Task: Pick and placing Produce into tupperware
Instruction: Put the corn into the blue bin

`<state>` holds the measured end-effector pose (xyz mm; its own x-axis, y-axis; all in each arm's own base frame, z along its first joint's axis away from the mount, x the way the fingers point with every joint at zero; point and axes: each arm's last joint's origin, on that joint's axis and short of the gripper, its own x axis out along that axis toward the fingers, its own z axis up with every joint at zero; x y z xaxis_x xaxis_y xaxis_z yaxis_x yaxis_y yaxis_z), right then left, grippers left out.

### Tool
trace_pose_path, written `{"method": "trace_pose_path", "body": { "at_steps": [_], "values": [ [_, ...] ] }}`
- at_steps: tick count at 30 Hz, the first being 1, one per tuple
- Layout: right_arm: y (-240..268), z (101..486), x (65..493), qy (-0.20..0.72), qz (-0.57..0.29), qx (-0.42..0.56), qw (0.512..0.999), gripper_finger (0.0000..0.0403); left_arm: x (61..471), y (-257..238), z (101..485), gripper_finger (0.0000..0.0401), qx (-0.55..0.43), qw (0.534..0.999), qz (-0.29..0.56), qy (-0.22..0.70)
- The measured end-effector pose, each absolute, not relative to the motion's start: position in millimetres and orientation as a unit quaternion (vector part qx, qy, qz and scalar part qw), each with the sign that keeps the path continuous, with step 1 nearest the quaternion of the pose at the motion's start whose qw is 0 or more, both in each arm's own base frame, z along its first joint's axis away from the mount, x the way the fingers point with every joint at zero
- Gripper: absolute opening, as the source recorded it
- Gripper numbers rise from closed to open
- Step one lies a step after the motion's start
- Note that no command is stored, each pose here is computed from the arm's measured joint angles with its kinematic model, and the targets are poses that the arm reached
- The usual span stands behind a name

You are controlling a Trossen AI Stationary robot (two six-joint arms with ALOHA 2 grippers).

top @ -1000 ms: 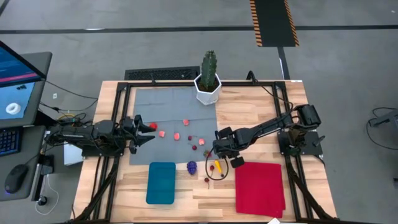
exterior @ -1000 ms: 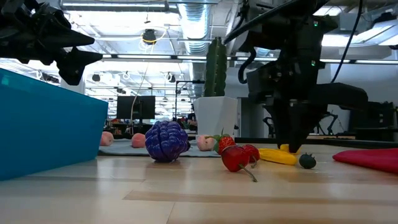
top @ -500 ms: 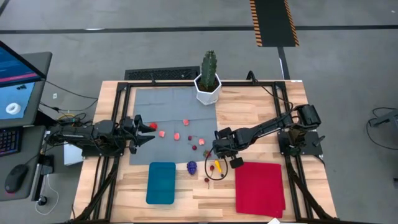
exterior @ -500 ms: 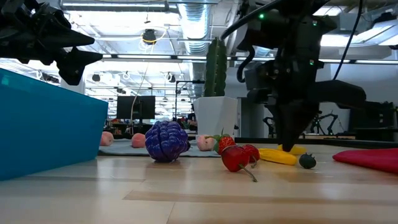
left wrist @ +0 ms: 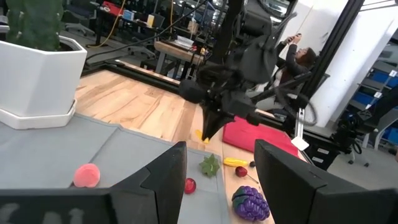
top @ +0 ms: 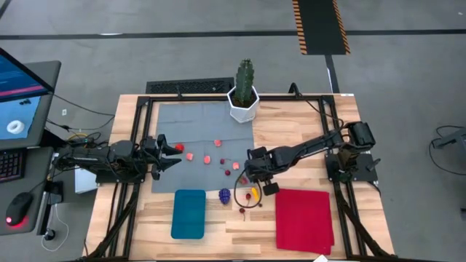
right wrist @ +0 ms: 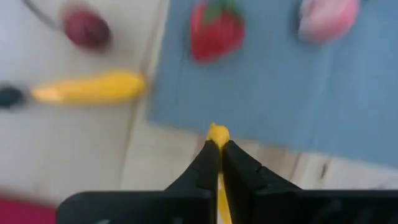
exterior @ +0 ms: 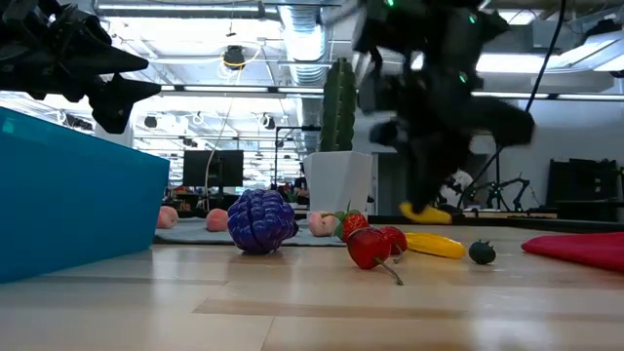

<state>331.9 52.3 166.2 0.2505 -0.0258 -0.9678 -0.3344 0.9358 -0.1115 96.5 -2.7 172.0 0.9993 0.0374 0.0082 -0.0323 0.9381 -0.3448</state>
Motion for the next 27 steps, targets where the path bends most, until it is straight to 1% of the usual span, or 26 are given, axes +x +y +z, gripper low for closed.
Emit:
{"method": "trace_pose_path", "body": {
  "at_steps": [4, 7, 11, 20, 24, 27],
  "values": [
    [55, 186, 348, 0.562, 0.103, -0.148, 0.808, 0.0033, 97, -3, 172, 0.0178, -0.175, 0.984, 0.018, -0.007],
    [59, 202, 363, 0.507, 0.12, -0.135, 0.843, 0.0037, 97, -3, 172, 0.0178, -0.175, 0.984, 0.016, -0.009],
    [64, 222, 375, 0.452, 0.15, -0.121, 0.871, 0.0035, 97, -3, 173, 0.0178, -0.178, 0.984, 0.015, -0.014],
    [89, 256, 393, 0.327, 0.199, -0.115, 0.917, 0.0035, 97, -3, 173, 0.0178, -0.179, 0.984, 0.016, -0.016],
    [100, 267, 399, 0.26, 0.213, -0.114, 0.935, 0.0035, 97, -3, 173, 0.0178, -0.18, 0.984, 0.016, -0.016],
    [100, 273, 402, 0.229, 0.213, -0.109, 0.943, 0.0035, 97, -3, 173, 0.0178, -0.18, 0.983, 0.016, -0.016]
  ]
}}
